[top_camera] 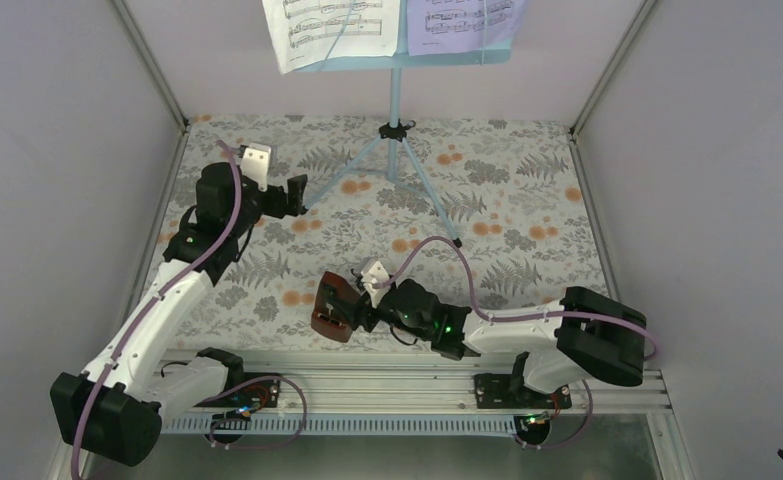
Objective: Pack up the instrument practice props
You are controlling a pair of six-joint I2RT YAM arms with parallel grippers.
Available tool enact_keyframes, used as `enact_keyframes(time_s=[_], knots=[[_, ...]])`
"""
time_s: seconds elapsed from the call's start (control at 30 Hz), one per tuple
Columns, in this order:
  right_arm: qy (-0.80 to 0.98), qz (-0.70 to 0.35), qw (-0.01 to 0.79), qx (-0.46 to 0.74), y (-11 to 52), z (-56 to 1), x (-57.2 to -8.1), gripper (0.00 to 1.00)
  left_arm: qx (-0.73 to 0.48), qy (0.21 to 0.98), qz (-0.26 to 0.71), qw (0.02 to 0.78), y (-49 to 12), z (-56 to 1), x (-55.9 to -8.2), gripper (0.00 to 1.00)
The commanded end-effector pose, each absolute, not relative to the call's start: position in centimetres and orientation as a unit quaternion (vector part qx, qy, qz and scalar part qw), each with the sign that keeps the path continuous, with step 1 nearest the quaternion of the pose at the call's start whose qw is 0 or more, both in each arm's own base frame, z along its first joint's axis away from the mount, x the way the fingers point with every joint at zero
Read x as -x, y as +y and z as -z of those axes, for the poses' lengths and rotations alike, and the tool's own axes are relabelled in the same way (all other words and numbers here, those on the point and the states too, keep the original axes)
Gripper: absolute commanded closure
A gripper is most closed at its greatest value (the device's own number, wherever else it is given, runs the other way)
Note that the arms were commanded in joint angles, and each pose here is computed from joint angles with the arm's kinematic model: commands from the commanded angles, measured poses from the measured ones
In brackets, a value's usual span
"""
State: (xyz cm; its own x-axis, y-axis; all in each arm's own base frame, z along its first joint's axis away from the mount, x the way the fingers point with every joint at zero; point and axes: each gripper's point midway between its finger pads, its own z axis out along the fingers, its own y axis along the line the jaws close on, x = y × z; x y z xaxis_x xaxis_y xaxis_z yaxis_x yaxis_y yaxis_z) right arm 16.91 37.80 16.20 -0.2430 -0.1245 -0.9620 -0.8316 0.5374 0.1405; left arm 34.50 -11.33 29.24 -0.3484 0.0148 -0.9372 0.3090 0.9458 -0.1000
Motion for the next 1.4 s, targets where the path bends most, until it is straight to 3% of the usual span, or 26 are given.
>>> enact_keyframes(time_s=[0.0, 0.33, 0.53, 0.93, 1.37], knots=[[0.708, -0.347, 0.528, 0.315, 37.3, -16.9, -17.2, 0.22, -0.106, 0.808, 0.161, 0.556, -12.2, -29.4, -34.2, 0.02], [0.711, -0.346, 0.530, 0.307, 37.2, -16.8, -17.4, 0.25, -0.150, 0.823, 0.339, 0.430, -17.1, -24.9, -28.4, 0.13], [0.714, -0.341, 0.532, 0.301, 37.0, -16.8, -17.6, 0.27, -0.187, 0.809, 0.439, 0.344, -19.8, -23.0, -25.0, 0.33], [0.719, -0.336, 0.530, 0.299, 37.2, -16.7, -17.8, 0.28, -0.205, 0.813, 0.476, 0.264, -20.7, -20.1, -22.1, 0.44], [0.722, -0.333, 0.529, 0.297, 37.7, -16.5, -18.1, 0.30, -0.216, 0.818, 0.481, 0.232, -20.9, -18.9, -20.5, 0.52]])
